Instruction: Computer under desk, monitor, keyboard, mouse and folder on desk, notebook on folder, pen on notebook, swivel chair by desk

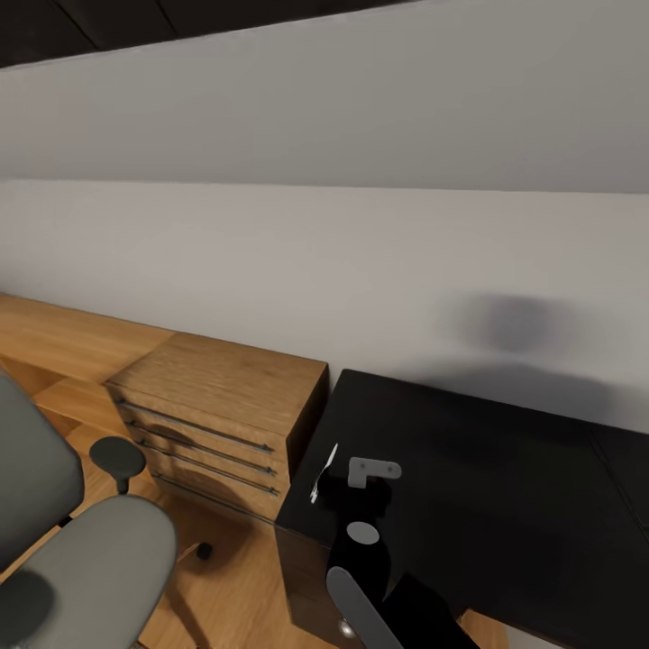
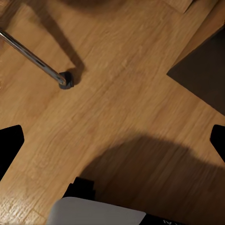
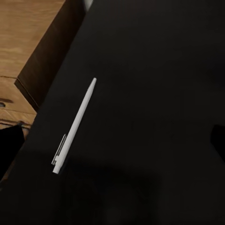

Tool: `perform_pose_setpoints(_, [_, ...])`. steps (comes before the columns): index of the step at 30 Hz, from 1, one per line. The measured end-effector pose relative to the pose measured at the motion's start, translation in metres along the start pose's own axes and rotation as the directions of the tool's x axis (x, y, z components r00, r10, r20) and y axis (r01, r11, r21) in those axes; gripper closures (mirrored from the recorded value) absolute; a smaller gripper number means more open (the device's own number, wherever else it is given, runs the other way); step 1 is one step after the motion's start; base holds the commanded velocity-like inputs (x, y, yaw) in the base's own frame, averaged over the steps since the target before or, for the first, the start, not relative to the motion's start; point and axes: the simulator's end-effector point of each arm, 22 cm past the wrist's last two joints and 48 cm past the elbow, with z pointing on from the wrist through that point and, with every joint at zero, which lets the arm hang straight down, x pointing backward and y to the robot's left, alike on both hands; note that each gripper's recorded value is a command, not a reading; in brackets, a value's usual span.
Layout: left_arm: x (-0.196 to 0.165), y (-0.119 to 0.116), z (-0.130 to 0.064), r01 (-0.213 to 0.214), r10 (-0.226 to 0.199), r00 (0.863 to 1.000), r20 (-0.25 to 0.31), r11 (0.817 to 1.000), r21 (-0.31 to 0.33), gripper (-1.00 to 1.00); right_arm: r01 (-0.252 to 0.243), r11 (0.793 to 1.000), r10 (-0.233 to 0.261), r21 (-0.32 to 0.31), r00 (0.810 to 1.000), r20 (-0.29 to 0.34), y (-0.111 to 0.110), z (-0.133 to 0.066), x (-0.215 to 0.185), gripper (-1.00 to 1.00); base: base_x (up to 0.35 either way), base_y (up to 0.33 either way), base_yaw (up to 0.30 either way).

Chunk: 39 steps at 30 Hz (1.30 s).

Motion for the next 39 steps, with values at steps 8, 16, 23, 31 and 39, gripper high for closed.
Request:
perform_pose_setpoints(8, [0.006,0.000,0.011,0.000,0.000,1.000,-0.001,1.000,0.001,-1.00,-0.001,1.000,0.001,-0.005,1.000,-0.001,0.001,0.007,0.010,-1.00,0.000,0.000,0.071])
perform_pose_setpoints(16, [0.012,0.000,0.022,0.000,0.000,1.000,-0.001,1.000,0.001,-1.00,0.001,1.000,-0.001,-0.005,1.000,-0.004,0.000,0.014,0.022,-1.00,0.000,0.000,0.005])
perform_pose_setpoints(23, [0.017,0.001,0.032,0.000,0.000,1.000,0.000,1.000,0.002,-1.00,0.000,1.000,0.000,-0.005,1.000,-0.002,0.000,0.020,0.030,-1.00,0.000,0.000,0.082])
perform_pose_setpoints(31, [0.023,0.000,0.043,0.001,-0.001,1.000,-0.001,1.000,0.003,-1.00,0.001,1.000,-0.001,-0.006,1.000,-0.002,-0.001,0.027,0.041,-1.00,0.000,0.000,0.237])
perform_pose_setpoints(39, [0.023,0.000,0.043,0.001,-0.001,1.000,-0.001,1.000,0.003,-1.00,0.000,1.000,0.000,-0.006,1.000,-0.002,-0.001,0.027,0.041,-1.00,0.000,0.000,0.043])
